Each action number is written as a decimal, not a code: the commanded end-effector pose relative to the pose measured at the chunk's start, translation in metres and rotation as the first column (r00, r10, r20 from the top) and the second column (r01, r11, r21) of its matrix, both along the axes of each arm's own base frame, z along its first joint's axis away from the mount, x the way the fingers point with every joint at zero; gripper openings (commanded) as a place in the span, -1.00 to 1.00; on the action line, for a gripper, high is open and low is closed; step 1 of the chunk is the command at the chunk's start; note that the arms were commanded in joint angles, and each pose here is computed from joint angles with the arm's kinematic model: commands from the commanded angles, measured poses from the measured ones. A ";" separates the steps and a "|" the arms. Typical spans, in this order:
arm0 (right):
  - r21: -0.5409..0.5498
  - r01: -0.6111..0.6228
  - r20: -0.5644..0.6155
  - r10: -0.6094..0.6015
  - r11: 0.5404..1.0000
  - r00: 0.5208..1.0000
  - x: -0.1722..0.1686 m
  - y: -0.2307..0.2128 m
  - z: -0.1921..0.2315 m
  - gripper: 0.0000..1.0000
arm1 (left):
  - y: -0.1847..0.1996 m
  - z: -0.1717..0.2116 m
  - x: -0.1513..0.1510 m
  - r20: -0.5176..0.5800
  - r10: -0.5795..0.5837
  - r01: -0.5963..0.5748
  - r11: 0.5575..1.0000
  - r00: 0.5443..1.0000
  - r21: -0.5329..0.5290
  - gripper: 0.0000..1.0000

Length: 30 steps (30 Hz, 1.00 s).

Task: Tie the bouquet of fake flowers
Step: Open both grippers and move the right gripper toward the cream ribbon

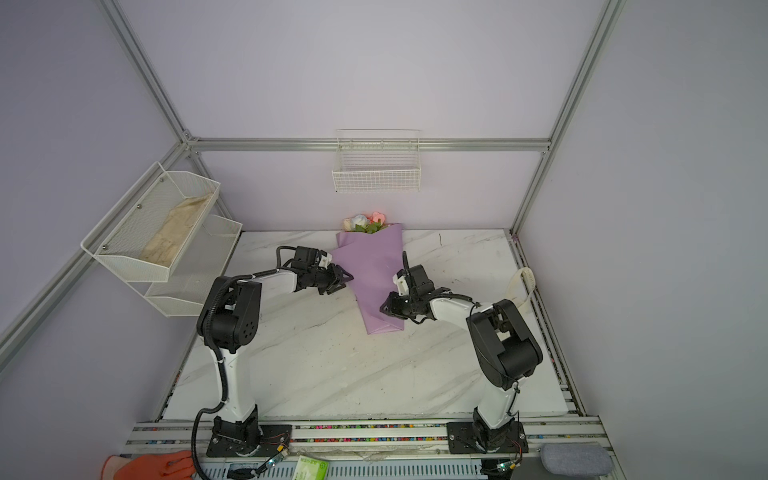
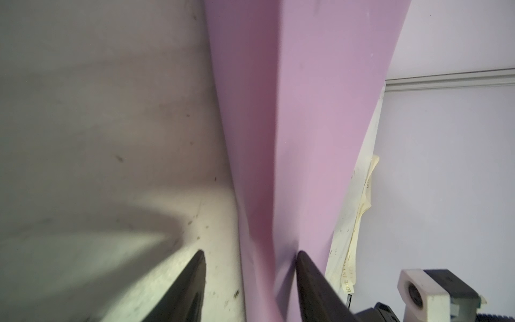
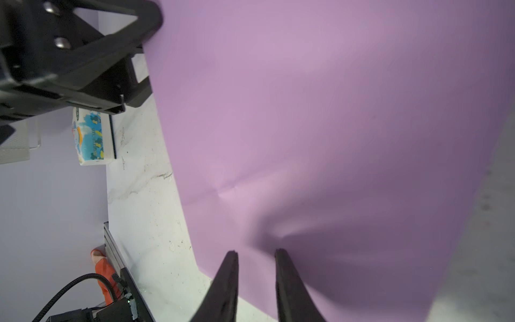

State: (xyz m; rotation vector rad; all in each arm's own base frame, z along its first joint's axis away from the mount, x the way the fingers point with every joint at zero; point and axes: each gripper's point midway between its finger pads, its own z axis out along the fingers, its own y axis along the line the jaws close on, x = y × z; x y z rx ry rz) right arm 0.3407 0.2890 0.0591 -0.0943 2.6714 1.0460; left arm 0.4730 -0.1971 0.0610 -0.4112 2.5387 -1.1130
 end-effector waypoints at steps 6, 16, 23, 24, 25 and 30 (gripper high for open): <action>-0.034 -0.001 0.032 0.002 0.999 0.999 0.010 0.013 0.005 -0.44 | 0.026 0.028 -0.039 0.041 0.040 -0.043 0.996 0.998 0.079 0.31; -0.038 0.208 0.170 -0.199 0.977 0.965 0.025 -0.041 0.067 -0.18 | 0.031 0.078 -0.068 0.143 0.032 -0.041 0.997 0.989 0.060 0.38; -0.141 0.352 0.199 -0.322 0.925 0.926 0.020 -0.093 0.067 -0.16 | 0.023 0.098 -0.081 0.184 -0.001 -0.005 1.000 0.983 0.029 0.30; -0.182 0.419 0.222 -0.378 0.889 0.899 0.020 -0.112 0.069 -0.16 | 0.020 0.100 -0.083 0.189 -0.010 0.005 1.000 0.982 0.026 0.30; -0.197 0.461 0.244 -0.412 0.865 0.878 0.020 -0.127 0.071 -0.16 | 0.017 0.102 -0.085 0.195 -0.019 0.014 1.000 0.981 0.026 0.29; -0.197 0.682 0.279 -0.626 0.705 0.728 -0.001 -0.213 0.083 -0.16 | -0.007 0.109 -0.099 0.211 -0.080 0.074 0.997 0.974 0.035 0.28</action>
